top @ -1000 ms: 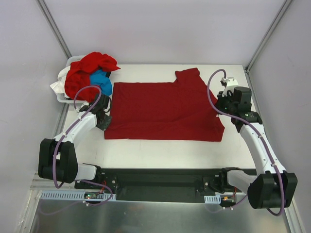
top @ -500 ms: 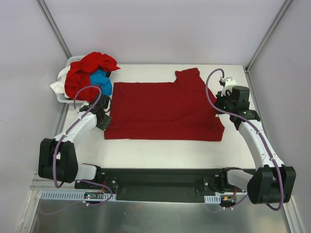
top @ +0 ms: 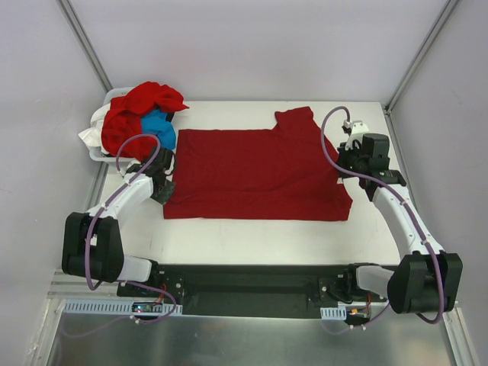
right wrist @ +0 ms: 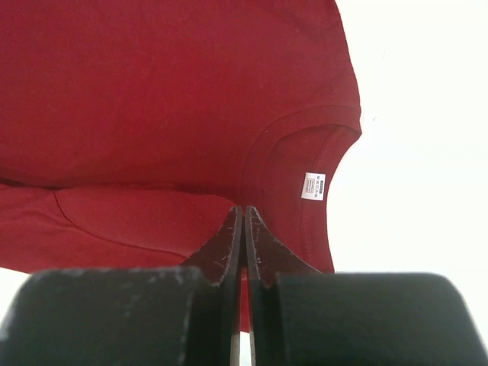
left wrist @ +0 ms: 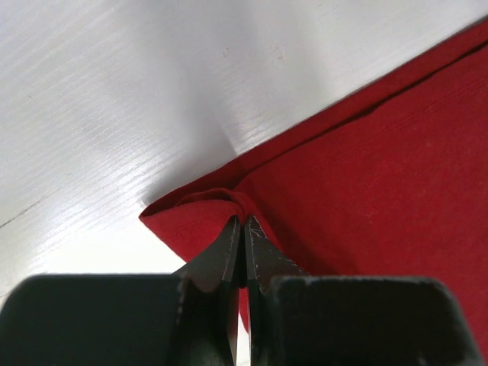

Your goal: Fold and stack the t-shirts

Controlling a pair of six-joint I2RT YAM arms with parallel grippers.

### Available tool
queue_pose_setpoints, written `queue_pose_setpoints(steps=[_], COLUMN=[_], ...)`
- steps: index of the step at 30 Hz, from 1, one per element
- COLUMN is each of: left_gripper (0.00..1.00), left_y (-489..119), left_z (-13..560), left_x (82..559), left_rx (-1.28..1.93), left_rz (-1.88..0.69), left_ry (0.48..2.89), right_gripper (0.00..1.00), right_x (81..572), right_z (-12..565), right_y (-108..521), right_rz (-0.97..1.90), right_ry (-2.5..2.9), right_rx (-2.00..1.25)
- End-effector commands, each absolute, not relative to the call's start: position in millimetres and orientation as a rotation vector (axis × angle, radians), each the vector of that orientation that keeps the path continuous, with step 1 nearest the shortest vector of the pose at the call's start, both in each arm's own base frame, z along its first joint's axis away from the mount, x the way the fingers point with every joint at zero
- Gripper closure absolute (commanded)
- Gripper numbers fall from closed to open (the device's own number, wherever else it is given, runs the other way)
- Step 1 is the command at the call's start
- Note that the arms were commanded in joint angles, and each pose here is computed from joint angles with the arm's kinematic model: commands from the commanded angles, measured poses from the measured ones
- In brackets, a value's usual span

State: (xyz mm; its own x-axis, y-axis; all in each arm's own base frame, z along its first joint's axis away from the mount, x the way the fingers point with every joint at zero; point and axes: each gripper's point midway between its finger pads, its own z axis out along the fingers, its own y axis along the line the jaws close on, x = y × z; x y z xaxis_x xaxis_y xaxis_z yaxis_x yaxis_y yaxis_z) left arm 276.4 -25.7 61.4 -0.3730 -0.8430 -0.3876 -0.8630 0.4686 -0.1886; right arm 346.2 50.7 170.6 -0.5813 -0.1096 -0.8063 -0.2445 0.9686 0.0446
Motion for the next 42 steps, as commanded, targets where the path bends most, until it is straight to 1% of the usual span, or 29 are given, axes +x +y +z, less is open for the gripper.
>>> queue_pose_setpoints(steps=[1, 11, 20, 42], left_gripper=[1.00, 1.00, 1.00, 1.00], left_y=[-21.5, -20.3, -20.8, -18.1], left_z=[68.3, 67.3, 69.9, 68.7], left_x=[285.3, 285.9, 289.4, 296.9], left_rx=[-1.425, -1.422, -1.397, -1.408], left_rz=[0.088, 0.099, 0.100, 0.126], left_ry=[2.246, 2.249, 2.258, 2.242], right_gripper=[0.99, 0.99, 0.99, 0.99], right_x=[365.3, 366.2, 374.2, 393.6], right_z=[202.4, 206.4, 212.5, 199.5], right_y=[48.2, 34.6, 35.0, 32.7], right_rz=[0.162, 0.124, 0.131, 0.136], right_ry=[2.089, 2.084, 2.076, 2.113], right_rx=[-0.261, -0.235, -0.243, -0.254])
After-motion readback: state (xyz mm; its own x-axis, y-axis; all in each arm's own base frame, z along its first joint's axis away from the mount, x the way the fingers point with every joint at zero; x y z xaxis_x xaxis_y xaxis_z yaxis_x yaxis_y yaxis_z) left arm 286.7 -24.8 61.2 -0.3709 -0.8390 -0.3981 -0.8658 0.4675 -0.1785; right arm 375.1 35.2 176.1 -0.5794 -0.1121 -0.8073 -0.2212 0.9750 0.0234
